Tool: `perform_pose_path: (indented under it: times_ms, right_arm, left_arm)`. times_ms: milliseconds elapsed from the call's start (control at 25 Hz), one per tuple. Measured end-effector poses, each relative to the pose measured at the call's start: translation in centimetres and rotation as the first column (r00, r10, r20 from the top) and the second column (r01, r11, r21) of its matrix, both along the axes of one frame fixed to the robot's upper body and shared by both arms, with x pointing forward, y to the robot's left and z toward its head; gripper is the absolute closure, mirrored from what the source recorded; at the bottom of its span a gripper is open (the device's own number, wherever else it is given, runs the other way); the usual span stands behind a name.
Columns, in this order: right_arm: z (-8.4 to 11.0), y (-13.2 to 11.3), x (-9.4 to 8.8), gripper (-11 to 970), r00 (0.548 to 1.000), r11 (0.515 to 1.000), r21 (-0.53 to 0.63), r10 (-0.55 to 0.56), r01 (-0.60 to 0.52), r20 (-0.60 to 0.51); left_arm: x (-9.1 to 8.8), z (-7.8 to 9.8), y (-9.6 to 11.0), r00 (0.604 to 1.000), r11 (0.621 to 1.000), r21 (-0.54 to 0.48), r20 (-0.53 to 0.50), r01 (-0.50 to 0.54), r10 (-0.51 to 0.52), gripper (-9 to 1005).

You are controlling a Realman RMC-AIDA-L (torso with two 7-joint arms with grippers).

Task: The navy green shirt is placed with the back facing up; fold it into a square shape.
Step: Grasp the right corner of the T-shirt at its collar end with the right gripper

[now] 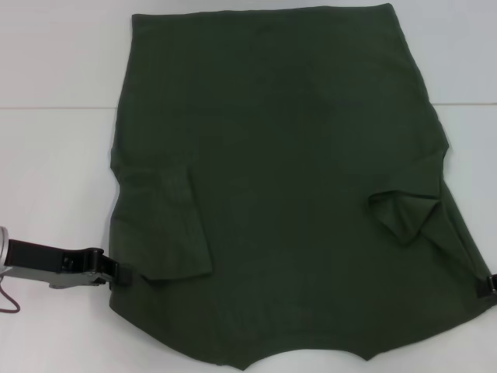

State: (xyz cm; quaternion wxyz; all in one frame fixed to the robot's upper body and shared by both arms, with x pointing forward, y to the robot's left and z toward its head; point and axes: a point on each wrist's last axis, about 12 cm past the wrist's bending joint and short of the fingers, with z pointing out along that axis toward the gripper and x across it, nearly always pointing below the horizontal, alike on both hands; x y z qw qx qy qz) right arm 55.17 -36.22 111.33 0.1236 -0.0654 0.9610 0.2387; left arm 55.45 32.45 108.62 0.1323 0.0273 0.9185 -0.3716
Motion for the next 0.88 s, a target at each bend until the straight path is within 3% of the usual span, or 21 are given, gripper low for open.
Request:
perform_pose_path:
  times_ms: [880]
  right_arm:
    - [-0.34, 0.82, 0.52, 58, 0.999, 0.999, -0.035, 0.030, -0.030, -0.016]
  left_arm:
    - [0.08, 0.07, -0.12, 1.000, 1.000, -0.008, 0.006, 0.000, 0.000, 958]
